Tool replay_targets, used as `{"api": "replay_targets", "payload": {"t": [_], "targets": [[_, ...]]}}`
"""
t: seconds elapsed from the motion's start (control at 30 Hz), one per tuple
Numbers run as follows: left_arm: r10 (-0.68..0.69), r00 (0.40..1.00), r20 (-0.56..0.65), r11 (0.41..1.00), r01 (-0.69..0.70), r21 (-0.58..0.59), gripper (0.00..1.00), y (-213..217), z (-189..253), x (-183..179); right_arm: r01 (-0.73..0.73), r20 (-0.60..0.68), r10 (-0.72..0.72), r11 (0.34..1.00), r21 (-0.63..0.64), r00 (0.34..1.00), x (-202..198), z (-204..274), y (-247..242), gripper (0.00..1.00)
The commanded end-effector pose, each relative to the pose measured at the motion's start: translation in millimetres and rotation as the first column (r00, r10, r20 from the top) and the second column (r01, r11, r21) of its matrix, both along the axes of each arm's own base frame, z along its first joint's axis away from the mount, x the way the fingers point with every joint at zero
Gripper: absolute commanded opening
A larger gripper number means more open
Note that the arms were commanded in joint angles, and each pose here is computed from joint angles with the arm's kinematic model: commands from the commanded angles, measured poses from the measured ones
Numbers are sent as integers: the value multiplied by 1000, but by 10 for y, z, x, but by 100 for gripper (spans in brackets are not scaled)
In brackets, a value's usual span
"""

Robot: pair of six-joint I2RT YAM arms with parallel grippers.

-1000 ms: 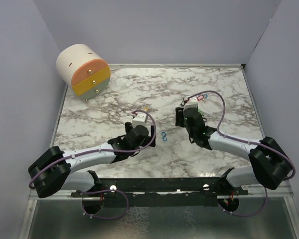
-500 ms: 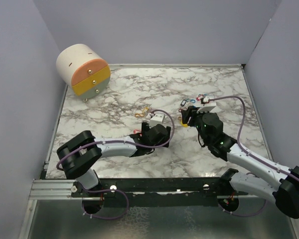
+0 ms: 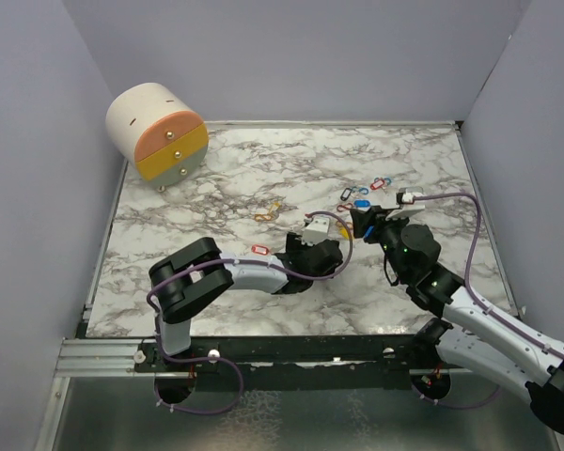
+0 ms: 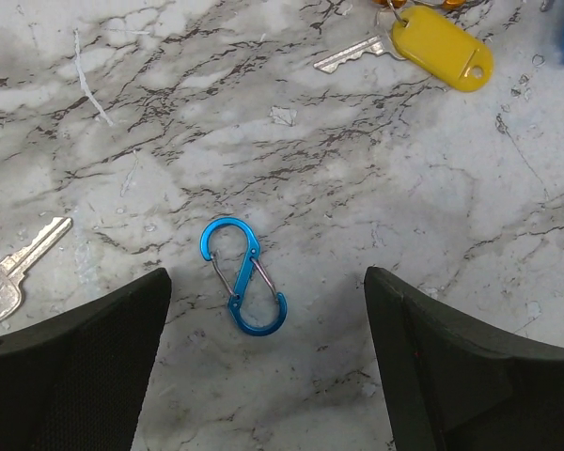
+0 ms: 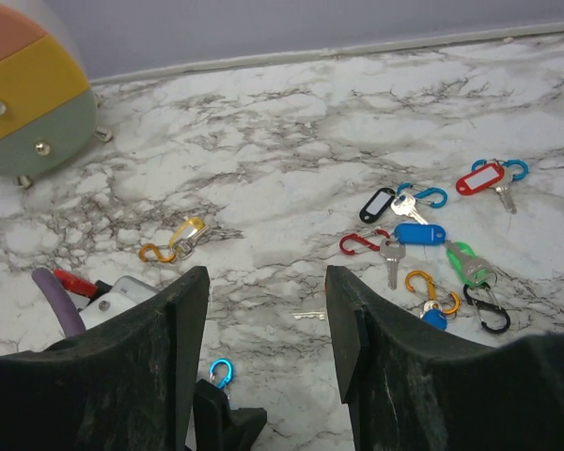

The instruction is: Put the keys on the keyring

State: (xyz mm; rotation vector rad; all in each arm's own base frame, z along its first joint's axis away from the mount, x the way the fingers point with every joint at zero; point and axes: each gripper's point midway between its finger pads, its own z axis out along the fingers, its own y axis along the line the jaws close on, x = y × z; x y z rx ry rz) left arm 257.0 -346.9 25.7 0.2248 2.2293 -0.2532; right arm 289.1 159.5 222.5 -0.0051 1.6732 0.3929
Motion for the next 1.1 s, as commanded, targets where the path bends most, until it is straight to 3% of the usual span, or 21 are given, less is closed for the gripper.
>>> {"api": "replay_targets", "payload": {"t": [0.0, 0.23, 0.83, 1.07], "targets": [[49, 998, 28, 998, -50, 39, 84, 27, -13, 46, -11, -2, 11, 1000, 6, 1000, -44, -13, -13, 53], [59, 998, 38, 995, -62, 76, 64, 55, -32, 42, -10, -6, 10, 1000, 10, 1000, -40, -18, -9, 53], [58, 998, 31, 989, -62, 132, 42, 131, -130, -1, -28, -5, 28, 1000, 9, 1000, -56, -10, 14, 52], [49, 998, 29, 990, -52, 135, 14, 146, -126, -15, -29, -4, 29, 1000, 6, 1000, -72, -2, 1, 52]]}}
